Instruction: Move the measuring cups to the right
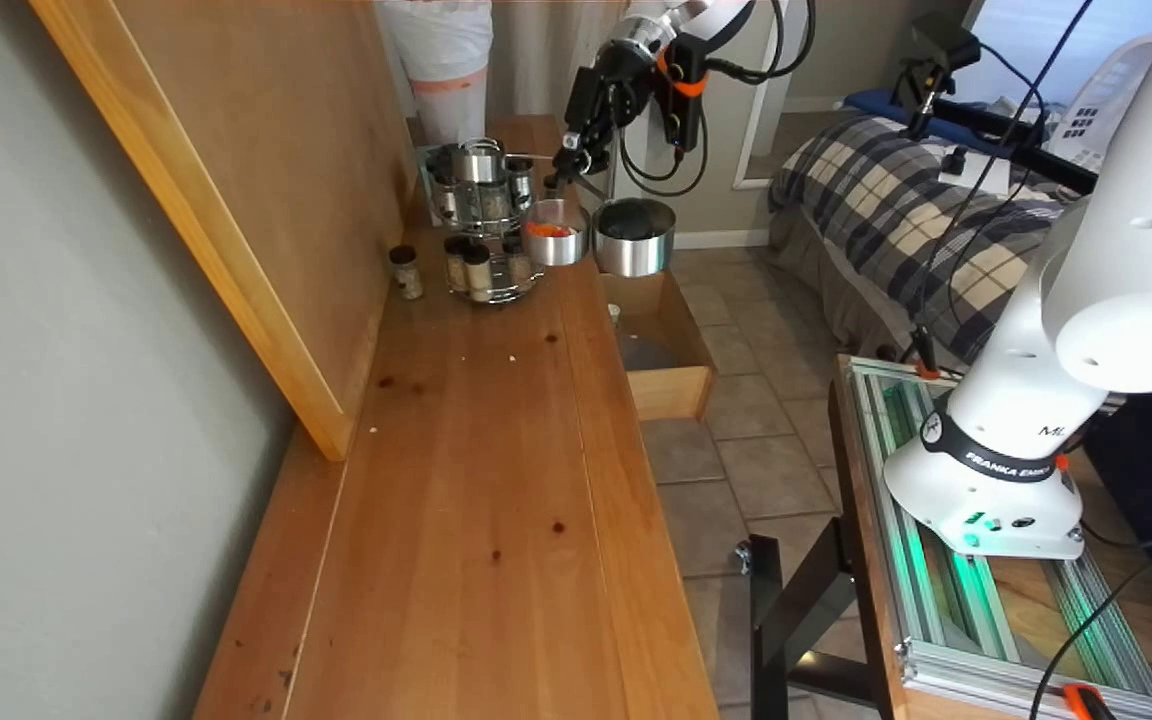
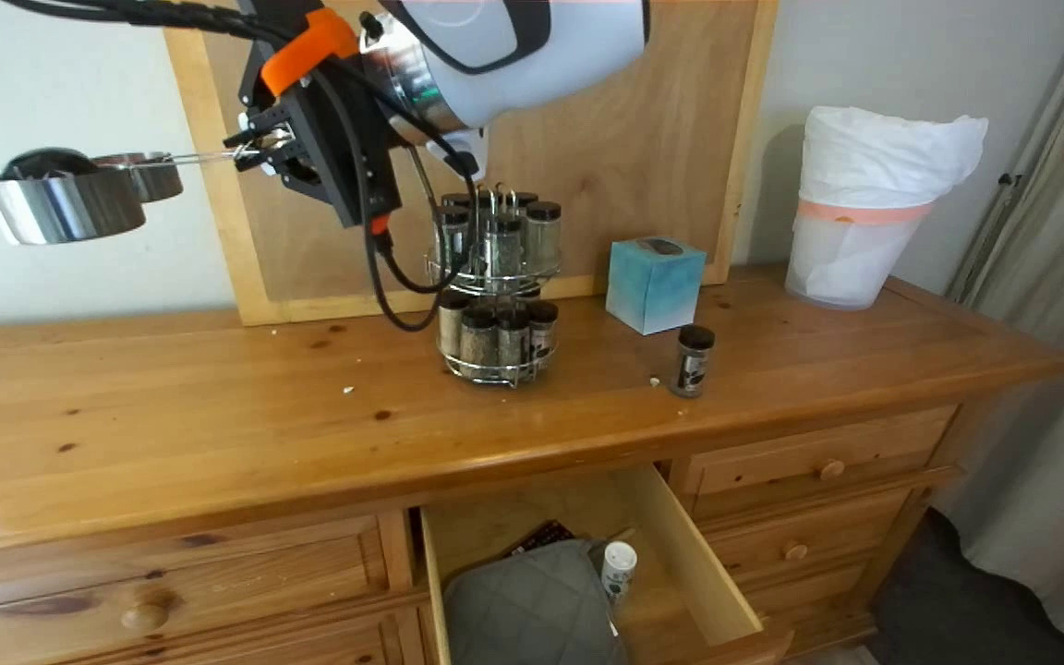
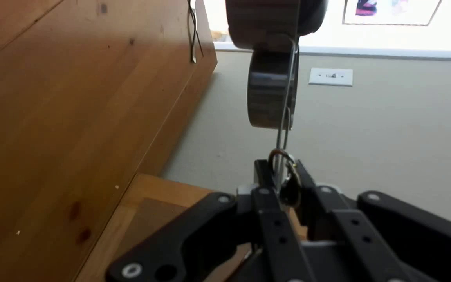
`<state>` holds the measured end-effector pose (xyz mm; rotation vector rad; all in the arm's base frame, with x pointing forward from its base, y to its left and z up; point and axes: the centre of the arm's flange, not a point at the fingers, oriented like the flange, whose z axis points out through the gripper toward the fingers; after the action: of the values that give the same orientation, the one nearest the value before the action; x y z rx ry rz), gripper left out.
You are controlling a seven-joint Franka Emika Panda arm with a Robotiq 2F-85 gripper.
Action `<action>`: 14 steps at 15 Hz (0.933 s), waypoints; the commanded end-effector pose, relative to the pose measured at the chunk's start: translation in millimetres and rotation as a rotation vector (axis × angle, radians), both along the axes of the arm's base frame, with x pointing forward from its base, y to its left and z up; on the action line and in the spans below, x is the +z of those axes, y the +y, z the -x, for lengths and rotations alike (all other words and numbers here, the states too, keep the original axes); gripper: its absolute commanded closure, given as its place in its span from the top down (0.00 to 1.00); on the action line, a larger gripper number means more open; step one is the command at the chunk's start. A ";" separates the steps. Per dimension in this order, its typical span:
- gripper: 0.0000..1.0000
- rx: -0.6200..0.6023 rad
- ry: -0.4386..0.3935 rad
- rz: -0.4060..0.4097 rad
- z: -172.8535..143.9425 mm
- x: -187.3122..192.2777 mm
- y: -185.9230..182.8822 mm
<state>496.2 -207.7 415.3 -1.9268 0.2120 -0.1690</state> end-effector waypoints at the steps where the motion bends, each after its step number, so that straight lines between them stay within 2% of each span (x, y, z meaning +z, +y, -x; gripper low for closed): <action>1: 0.04 -0.132 -0.017 -0.040 22.2 12.1 -22.8; 5: 0.04 -0.280 -0.021 -0.043 30.3 4.0 -62.7; 10: 0.04 -0.475 -0.064 -0.041 32.1 -8.7 -102.8; 14: 0.04 -0.603 -0.108 -0.094 31.6 -10.8 -124.0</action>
<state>463.9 -322.9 400.0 -1.7963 0.6639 -0.5606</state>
